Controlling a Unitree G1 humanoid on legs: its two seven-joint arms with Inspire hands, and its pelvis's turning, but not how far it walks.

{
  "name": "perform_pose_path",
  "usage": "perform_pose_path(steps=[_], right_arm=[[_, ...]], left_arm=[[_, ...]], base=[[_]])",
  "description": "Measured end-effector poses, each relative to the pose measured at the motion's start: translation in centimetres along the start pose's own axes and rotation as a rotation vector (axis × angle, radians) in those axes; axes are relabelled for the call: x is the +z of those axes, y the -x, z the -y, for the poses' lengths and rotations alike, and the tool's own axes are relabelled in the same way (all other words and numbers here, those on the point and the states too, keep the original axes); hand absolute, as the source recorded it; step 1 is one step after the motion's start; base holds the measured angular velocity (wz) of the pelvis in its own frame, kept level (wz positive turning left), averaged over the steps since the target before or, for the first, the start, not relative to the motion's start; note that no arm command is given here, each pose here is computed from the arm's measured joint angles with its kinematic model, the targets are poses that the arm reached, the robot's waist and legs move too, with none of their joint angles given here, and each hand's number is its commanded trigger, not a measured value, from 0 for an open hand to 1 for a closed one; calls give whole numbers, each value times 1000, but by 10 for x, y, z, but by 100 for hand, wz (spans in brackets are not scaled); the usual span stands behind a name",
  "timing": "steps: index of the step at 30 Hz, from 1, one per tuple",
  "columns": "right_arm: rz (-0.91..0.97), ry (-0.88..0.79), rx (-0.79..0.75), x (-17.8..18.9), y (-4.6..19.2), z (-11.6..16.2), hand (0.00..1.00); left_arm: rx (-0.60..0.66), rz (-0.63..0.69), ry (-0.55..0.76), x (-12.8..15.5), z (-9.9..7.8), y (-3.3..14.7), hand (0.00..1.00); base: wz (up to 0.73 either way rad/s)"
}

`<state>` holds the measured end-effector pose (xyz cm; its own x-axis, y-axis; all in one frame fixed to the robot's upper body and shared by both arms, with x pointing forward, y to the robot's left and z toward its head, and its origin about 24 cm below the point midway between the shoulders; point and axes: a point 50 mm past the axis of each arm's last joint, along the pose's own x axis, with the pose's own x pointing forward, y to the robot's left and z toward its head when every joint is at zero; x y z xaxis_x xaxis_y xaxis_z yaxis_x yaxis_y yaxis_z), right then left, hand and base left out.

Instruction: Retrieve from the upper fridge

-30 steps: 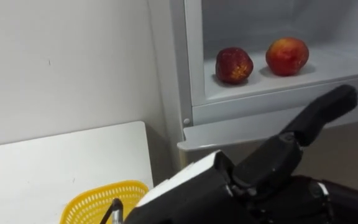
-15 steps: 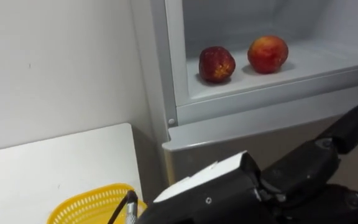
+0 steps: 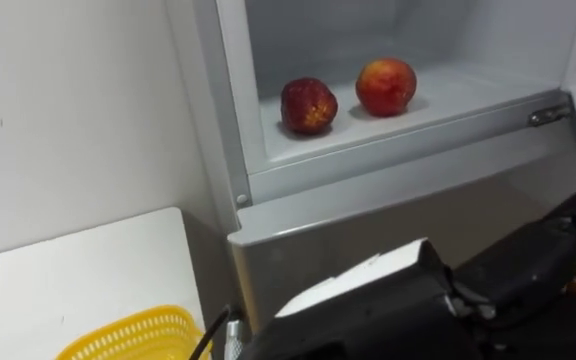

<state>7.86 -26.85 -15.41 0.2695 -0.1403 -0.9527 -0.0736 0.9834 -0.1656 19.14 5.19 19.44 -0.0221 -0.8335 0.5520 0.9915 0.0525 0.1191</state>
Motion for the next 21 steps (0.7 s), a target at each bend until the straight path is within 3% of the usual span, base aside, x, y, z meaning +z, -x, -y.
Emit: perform_pose_path(steps=[8, 21], right_arm=[[-11, -2, -2, 0, 0, 1, 0], [-84, 55, -7, -14, 1, 0, 0]], left_arm=[[-2, -9, 34, -6, -1, -3, 0], [-18, -20, 69, -12, 1, -5, 0]], base=[[-2], [-21]])
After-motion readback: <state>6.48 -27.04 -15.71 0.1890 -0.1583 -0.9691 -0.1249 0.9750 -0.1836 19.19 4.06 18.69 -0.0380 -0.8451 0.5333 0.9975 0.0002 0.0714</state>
